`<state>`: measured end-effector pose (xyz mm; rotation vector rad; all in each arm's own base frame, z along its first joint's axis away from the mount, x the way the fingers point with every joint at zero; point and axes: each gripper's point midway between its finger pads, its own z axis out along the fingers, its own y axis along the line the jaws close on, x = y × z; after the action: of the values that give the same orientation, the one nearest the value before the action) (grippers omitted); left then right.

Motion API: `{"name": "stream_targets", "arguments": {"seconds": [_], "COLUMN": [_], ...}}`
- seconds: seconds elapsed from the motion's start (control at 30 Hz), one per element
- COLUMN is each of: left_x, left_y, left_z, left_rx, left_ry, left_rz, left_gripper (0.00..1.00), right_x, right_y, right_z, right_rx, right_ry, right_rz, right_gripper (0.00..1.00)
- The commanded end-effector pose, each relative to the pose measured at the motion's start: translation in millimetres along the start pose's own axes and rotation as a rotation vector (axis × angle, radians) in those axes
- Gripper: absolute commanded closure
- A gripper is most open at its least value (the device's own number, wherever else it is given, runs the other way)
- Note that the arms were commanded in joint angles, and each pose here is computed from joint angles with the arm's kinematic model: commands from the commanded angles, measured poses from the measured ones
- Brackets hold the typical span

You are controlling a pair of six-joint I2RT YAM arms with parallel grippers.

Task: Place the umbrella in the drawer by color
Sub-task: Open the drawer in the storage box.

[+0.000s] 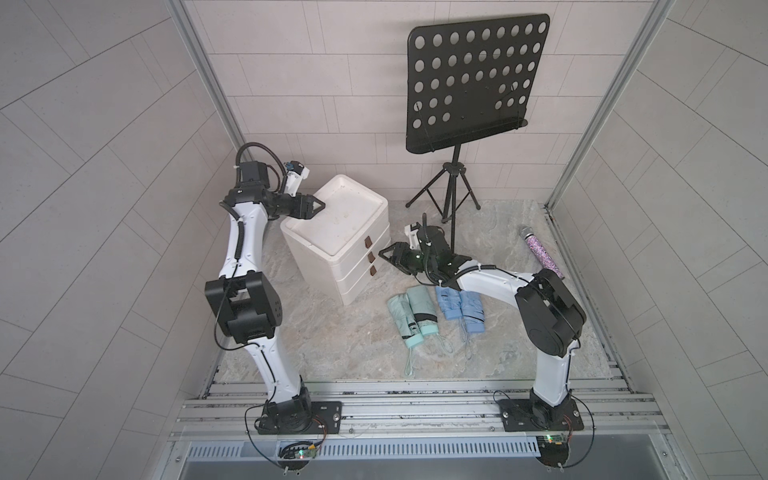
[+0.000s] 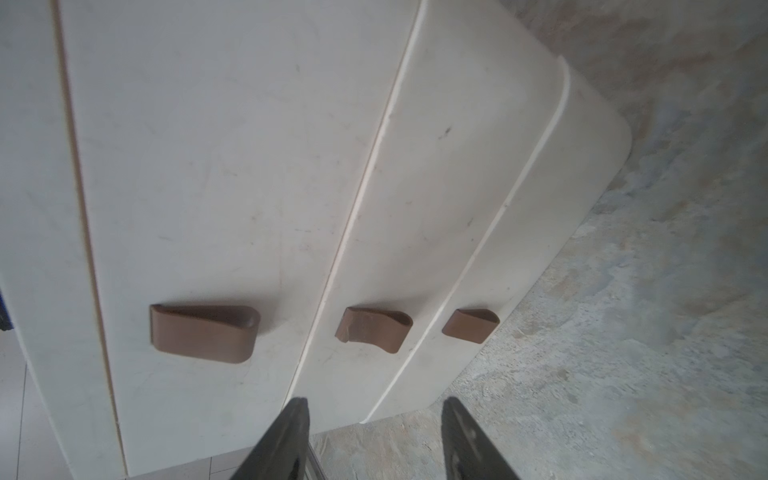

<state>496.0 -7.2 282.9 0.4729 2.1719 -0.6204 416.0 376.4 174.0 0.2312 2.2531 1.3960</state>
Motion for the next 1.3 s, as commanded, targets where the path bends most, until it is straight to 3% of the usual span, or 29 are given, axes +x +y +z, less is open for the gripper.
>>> {"name": "stream_targets", "arguments": {"seconds": [0.0,0.17,0.47,0.77,1.27], "left_x": [20.2,21.5,22.5,22.7,24.2], "left_y": [-19.2,-18.8,-18.3,-17.2,-15.9], "left_z": [1.2,0.6,0.5,1.0,2.4], "left_rx": [0.083,0.076,0.072,0.068,0.069], "left_ry": [0.056,0.060,0.062,0.064,0.067], "left_rz": [-0.074,-0.070,-0.065,-0.064,-0.070], "left_gripper": [0.36,0.36,0.36,0.36,0.36], "right_x": [-5.7,-4.9,0.4,-1.6,4.2], "right_y": [19.6,14.8,0.7,6.3,9.2], "right_z": [8.3,22.6,34.9,45.9,48.0], "right_rx": [-0.136,-0.166,-0.171,-0.301,-0.404], "right_ry": [-0.015,-0.001,0.010,0.001,-0.009], "right_rz": [0.037,0.081,0.132,0.206,0.278], "right_gripper": [0.50,0.55,0.55,0.56,0.58]}}
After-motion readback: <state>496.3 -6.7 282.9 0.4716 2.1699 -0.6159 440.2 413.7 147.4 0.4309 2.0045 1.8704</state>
